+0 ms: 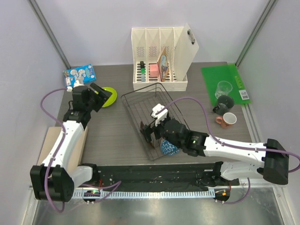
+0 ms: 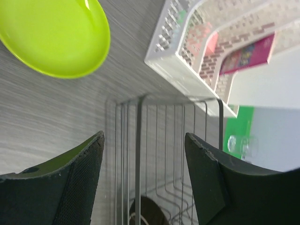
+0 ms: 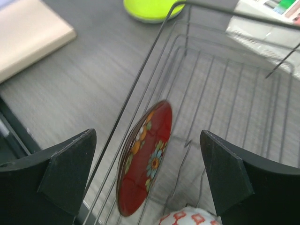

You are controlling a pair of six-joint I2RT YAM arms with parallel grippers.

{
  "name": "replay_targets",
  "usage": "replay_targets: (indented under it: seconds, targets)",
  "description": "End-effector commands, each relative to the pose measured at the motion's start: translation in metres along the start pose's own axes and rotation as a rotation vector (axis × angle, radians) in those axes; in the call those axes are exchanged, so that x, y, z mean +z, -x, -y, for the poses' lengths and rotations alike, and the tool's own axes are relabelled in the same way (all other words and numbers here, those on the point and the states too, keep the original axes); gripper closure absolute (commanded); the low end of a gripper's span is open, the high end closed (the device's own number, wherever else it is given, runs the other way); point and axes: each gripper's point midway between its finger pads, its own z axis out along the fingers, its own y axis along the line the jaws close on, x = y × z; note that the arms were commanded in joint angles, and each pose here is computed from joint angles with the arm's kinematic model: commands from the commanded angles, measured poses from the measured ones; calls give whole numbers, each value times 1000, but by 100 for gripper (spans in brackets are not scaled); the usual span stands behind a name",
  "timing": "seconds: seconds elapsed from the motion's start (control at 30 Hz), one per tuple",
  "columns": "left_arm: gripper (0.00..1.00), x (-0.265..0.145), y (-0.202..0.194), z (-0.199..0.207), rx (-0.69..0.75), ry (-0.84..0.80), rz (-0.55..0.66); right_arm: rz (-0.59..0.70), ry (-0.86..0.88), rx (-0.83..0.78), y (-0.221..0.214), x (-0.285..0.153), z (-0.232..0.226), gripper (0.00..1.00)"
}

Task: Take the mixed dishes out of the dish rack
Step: Pick up the plate from the dish rack.

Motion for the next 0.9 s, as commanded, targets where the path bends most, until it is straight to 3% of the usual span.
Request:
replay_targets:
  seconds: [0.0,0.2,0.63,0.7,0.8,0.87]
  targets:
    - [31,-14,-29,-19,49,23,-45,-23,100,0,-2,-3,-17,7]
    - [32,-26,-44,-41,84,43,-47,-69,116,51,-27,-7,-19,13]
    - [33,-27,-69,-48,74,31,-120,-187,149,65,-74,18,-35,20]
    - [33,-26,-70,-49,73,33,-124,-191,153,63,-77,20,-36,23]
    - [33,-27,-69,-48,75,32,-125,-196,148,60,-79,23,-36,36]
    - [32,-27,-69,-47,75,31,-124,-193,143,51,-78,22,-34,50]
